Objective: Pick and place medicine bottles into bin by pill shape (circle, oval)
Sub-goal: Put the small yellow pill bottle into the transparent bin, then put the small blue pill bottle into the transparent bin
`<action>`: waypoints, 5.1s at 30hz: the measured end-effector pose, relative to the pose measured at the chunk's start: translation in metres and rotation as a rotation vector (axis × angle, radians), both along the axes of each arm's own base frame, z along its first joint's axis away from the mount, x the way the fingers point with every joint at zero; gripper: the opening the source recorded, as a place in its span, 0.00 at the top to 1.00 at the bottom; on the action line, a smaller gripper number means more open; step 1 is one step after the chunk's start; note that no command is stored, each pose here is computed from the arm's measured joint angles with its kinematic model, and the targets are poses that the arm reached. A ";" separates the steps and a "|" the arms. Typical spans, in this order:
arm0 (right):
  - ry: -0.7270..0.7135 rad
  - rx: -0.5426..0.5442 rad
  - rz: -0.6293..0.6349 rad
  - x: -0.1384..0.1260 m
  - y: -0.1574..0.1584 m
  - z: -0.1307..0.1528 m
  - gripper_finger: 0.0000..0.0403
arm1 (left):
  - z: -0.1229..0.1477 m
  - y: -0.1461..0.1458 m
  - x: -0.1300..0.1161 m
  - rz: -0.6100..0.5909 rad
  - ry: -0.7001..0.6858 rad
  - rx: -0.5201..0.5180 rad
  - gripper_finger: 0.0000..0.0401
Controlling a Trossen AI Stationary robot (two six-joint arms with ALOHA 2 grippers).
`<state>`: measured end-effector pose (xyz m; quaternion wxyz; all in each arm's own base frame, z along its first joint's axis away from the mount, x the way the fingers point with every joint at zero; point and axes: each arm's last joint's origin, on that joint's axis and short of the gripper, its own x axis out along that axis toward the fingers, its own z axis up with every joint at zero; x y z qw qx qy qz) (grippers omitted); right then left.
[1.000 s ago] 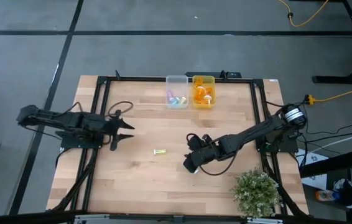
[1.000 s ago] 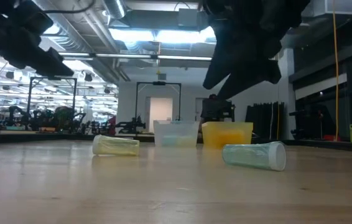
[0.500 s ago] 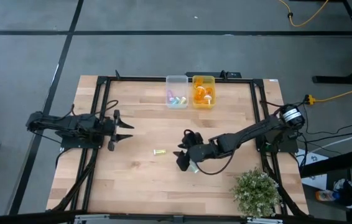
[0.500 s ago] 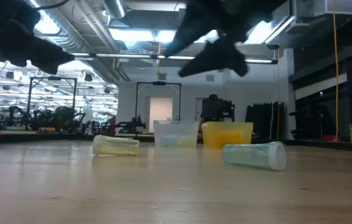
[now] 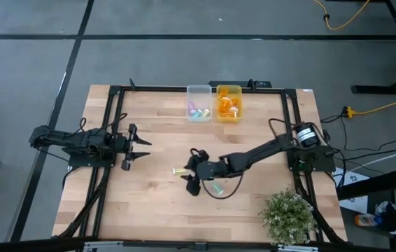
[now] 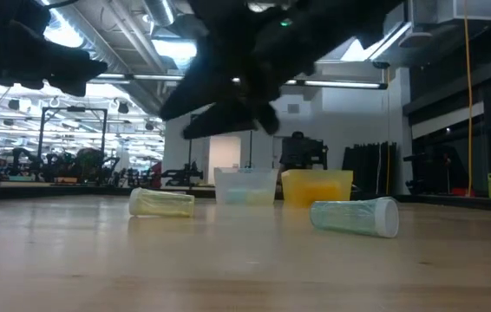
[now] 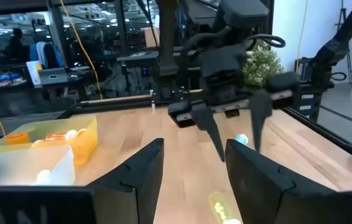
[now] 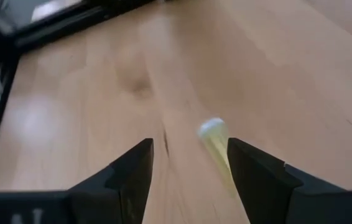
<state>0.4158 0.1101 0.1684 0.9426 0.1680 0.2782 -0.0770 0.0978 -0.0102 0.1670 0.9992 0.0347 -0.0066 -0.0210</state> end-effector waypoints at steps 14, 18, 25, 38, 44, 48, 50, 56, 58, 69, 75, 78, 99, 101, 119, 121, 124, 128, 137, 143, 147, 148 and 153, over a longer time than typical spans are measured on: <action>0.112 -0.253 0.147 0.032 -0.008 -0.013 0.48 | 0.000 0.000 0.000 0.000 0.001 -0.008 0.59; 0.170 -0.259 0.146 0.034 -0.015 -0.028 0.48 | 0.000 0.000 0.000 0.000 0.001 -0.008 0.59; 0.218 -0.229 0.127 0.036 -0.028 -0.044 0.48 | 0.000 0.000 0.000 0.000 0.001 -0.008 0.59; 0.278 -0.220 0.146 0.034 -0.037 -0.048 0.48 | 0.000 0.000 0.000 0.000 0.001 -0.008 0.59; 0.273 -0.215 0.145 0.034 -0.037 -0.048 0.53 | 0.000 0.000 0.000 0.000 0.001 -0.008 0.59; 0.271 -0.172 0.131 0.034 -0.036 -0.048 0.62 | 0.000 0.000 0.000 0.000 0.001 -0.008 0.59; 0.270 -0.152 0.114 0.034 -0.036 -0.048 0.67 | 0.000 0.000 0.000 0.000 0.001 -0.008 0.59; 0.261 -0.111 0.030 0.034 -0.037 -0.047 0.73 | 0.000 0.000 0.000 0.000 0.001 -0.008 0.59; 0.256 -0.115 -0.010 0.034 -0.038 -0.047 0.73 | 0.000 0.000 0.000 0.000 0.001 -0.008 0.59; 0.142 -0.307 -0.365 0.038 -0.058 -0.039 0.73 | 0.000 0.000 0.000 0.000 0.001 -0.008 0.59; 0.086 -0.346 -0.541 0.039 -0.089 -0.023 0.73 | 0.000 0.000 0.000 0.000 0.001 -0.008 0.59; 0.069 -0.339 -0.588 0.035 -0.109 0.000 0.73 | 0.000 0.000 0.000 0.000 0.001 -0.008 0.59; 0.177 -0.117 -0.690 0.000 -0.221 0.035 0.73 | 0.000 0.000 0.000 0.000 0.001 -0.008 0.59; 0.182 -0.124 -0.679 0.000 -0.221 0.035 0.73 | 0.000 0.000 0.000 0.000 0.001 -0.008 0.59; 0.165 -0.078 -0.664 0.002 -0.220 0.036 0.53 | 0.000 0.000 0.000 0.000 0.001 -0.008 0.59; 0.164 -0.084 -0.670 0.001 -0.220 0.036 0.47 | 0.000 0.000 0.000 0.000 0.001 -0.008 0.59; 0.165 -0.082 -0.665 0.002 -0.220 0.036 0.41 | 0.000 0.000 0.000 0.000 0.001 -0.008 0.59; 0.169 -0.069 -0.658 0.002 -0.219 0.035 0.38 | 0.000 0.000 0.000 0.000 0.001 -0.008 0.59; 0.191 0.053 -0.532 0.007 -0.192 0.032 0.38 | 0.000 0.000 0.000 0.000 0.001 -0.008 0.59; 0.308 0.108 -0.467 0.003 -0.153 0.024 0.38 | 0.000 0.000 0.000 0.000 0.001 -0.008 0.59; 0.419 0.134 -0.461 -0.005 -0.123 0.018 0.38 | 0.000 0.000 0.000 0.000 0.001 -0.008 0.59; 0.448 0.144 -0.458 -0.007 -0.116 0.017 0.38 | 0.000 0.000 0.000 0.000 0.001 -0.008 0.59; 0.547 0.168 -0.448 -0.019 -0.076 0.012 0.38 | 0.000 0.000 0.000 0.000 0.001 -0.008 0.59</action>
